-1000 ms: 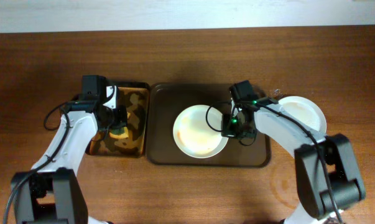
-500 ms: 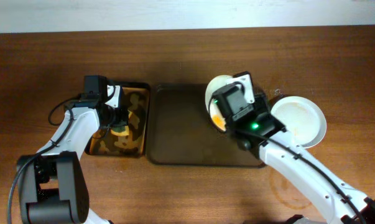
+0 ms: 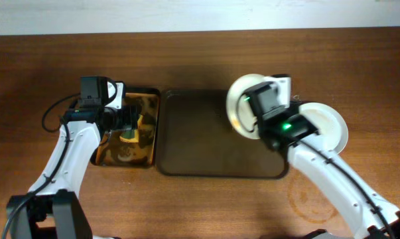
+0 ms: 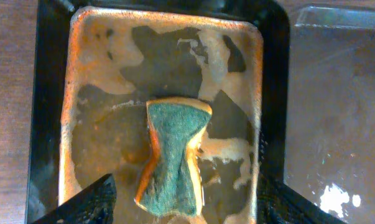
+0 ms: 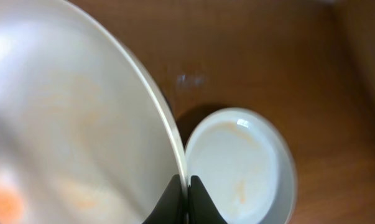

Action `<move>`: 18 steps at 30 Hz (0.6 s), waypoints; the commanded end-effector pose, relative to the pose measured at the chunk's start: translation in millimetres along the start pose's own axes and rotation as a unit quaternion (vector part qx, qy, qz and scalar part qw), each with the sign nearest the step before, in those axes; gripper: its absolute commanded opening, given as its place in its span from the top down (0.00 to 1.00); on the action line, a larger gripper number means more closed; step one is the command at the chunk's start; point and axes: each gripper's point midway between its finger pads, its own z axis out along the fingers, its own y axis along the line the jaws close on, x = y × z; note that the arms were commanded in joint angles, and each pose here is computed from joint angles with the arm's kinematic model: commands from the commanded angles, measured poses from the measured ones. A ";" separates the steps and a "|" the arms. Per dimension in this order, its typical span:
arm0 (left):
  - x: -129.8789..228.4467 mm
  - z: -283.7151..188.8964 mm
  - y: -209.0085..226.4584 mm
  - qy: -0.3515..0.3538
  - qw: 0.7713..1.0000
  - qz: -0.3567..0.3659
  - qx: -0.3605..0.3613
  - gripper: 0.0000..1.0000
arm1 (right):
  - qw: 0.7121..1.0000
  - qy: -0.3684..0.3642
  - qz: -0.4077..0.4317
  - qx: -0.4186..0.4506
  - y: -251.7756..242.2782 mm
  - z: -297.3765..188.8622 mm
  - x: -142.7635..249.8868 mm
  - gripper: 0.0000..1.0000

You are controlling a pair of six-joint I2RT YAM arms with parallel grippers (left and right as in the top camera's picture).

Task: Clean dirty plates on tray and stack at the side
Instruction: 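Lift the back-right plate with right gripper and stack it on the side stack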

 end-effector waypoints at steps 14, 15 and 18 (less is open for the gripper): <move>7.2 -9.0 -10.9 0.018 0.999 -0.003 0.030 0.27 | 0.898 0.221 0.379 -0.038 -185.8 84.8 99.6 0.91; 7.1 -9.0 -10.8 0.017 0.999 -0.003 0.029 0.26 | 0.900 0.220 0.374 -0.041 -186.1 90.2 99.6 0.90; 7.0 -9.0 -10.8 0.017 0.999 -0.003 0.029 0.24 | 0.907 0.212 0.359 -0.058 -182.2 92.9 95.1 0.59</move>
